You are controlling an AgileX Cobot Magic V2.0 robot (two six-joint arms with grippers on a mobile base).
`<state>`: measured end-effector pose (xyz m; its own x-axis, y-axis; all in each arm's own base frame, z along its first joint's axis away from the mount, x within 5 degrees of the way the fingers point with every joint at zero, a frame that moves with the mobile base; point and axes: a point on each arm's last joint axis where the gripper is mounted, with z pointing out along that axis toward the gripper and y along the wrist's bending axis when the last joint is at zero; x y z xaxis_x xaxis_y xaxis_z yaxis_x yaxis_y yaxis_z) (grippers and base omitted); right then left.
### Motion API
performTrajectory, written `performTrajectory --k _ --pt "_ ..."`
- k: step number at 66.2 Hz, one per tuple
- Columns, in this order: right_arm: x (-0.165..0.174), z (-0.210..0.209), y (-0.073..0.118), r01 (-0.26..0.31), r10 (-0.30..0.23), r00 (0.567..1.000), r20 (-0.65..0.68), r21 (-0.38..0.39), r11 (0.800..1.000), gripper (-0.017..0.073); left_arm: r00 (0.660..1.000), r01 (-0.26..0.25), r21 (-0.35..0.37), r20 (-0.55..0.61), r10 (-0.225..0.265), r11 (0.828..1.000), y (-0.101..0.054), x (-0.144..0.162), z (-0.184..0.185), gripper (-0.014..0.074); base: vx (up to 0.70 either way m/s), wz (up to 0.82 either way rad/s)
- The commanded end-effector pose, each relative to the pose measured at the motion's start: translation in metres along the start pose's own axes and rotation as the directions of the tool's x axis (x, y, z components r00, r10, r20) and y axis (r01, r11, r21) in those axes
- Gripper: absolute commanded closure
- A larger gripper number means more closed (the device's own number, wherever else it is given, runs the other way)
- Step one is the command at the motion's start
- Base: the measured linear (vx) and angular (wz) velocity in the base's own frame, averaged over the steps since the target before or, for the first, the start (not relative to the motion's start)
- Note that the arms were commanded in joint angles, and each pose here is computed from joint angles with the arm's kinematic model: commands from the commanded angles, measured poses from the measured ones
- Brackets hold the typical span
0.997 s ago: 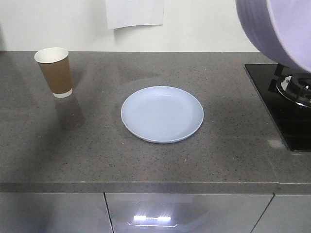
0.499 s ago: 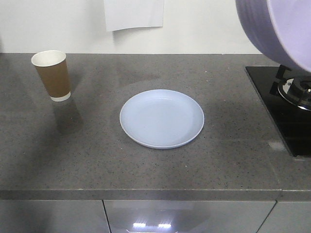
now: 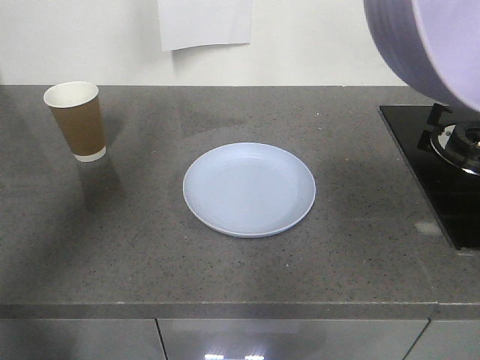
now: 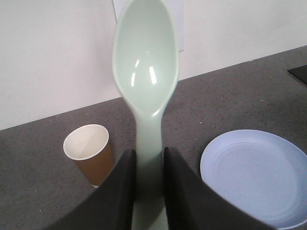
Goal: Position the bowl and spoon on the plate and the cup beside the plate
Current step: 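Drive closer to the counter, centering the light blue plate ahead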
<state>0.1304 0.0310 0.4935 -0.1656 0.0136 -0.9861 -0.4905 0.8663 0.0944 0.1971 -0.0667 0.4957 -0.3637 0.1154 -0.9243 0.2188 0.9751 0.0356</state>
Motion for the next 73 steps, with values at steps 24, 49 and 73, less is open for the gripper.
performTrajectory --k 24,49,73 --pt "-0.0119 -0.0038 0.0032 -0.007 0.007 0.996 0.085 0.0 1.0 0.0564 0.994 0.008 0.008 0.11 -0.009 1.0 0.0014 -0.0131 -0.0136 0.0599 0.03 0.0" --pt "-0.0119 -0.0038 0.0032 -0.007 0.007 0.996 0.085 0.0 1.0 0.0564 0.994 0.008 0.008 0.11 -0.009 1.0 0.0014 -0.0131 -0.0136 0.0599 0.03 0.0" --pt "-0.0119 -0.0038 0.0032 -0.007 0.007 0.996 0.085 0.0 1.0 0.0564 0.994 0.008 0.008 0.11 -0.009 1.0 0.0014 -0.0131 -0.0136 0.0599 0.03 0.0"
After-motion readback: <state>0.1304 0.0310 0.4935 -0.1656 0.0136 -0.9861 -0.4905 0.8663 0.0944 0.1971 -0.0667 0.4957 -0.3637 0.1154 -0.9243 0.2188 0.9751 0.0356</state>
